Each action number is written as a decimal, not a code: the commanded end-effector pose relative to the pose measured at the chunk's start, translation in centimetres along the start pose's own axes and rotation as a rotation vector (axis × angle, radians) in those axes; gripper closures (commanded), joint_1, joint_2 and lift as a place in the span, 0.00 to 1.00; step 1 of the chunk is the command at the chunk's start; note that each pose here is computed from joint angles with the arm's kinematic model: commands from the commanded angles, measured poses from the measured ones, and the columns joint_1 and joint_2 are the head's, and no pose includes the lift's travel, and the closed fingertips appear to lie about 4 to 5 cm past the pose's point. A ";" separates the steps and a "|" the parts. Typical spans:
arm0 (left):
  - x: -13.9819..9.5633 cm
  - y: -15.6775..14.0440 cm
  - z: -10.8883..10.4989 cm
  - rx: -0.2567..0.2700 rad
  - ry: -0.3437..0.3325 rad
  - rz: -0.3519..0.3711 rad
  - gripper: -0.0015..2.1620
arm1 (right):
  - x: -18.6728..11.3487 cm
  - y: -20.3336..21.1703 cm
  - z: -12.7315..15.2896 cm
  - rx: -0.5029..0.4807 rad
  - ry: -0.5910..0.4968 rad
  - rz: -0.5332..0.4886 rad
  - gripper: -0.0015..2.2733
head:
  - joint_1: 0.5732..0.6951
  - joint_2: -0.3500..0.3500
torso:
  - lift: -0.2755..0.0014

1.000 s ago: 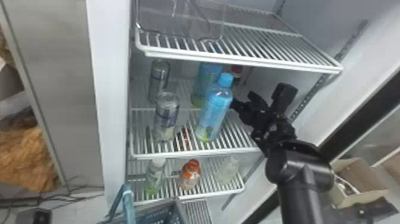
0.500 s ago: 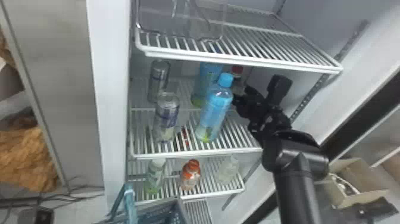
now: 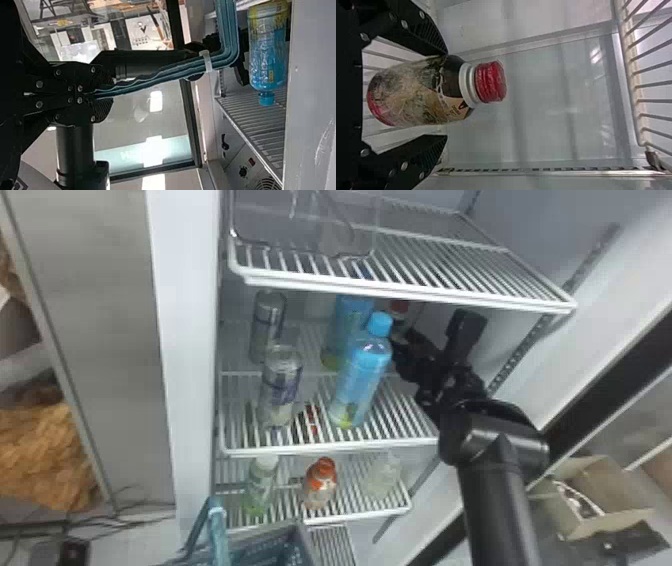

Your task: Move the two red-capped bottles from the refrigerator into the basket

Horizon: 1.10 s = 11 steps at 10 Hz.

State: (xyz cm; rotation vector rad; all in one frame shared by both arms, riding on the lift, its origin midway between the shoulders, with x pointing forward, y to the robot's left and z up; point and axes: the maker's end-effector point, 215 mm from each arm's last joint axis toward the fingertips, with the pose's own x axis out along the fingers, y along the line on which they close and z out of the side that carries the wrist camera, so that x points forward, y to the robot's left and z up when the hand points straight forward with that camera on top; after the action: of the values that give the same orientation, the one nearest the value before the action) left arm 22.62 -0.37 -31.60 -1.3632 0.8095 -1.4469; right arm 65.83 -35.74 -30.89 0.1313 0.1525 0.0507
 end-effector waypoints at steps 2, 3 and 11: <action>0.0 0.1 0.0 0.000 0.000 0.003 0.56 | 0.3 0.7 -0.8 0.001 0.019 0.017 0.56 | 1.00 0.00 | 0.99; 0.0 0.1 0.0 -0.002 -0.001 0.003 0.56 | 0.2 0.9 -0.3 -0.008 0.001 0.020 0.57 | 1.00 0.00 | 0.99; 0.0 0.1 0.1 0.001 -0.005 0.003 0.56 | -9.7 3.5 1.0 -0.069 -0.007 0.035 0.57 | 1.00 0.00 | 0.99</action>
State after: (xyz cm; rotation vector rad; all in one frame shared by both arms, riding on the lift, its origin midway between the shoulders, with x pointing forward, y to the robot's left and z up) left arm 22.71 -0.39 -31.70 -1.3640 0.8081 -1.4422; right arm 57.17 -33.22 -28.14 0.0668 0.1417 0.0859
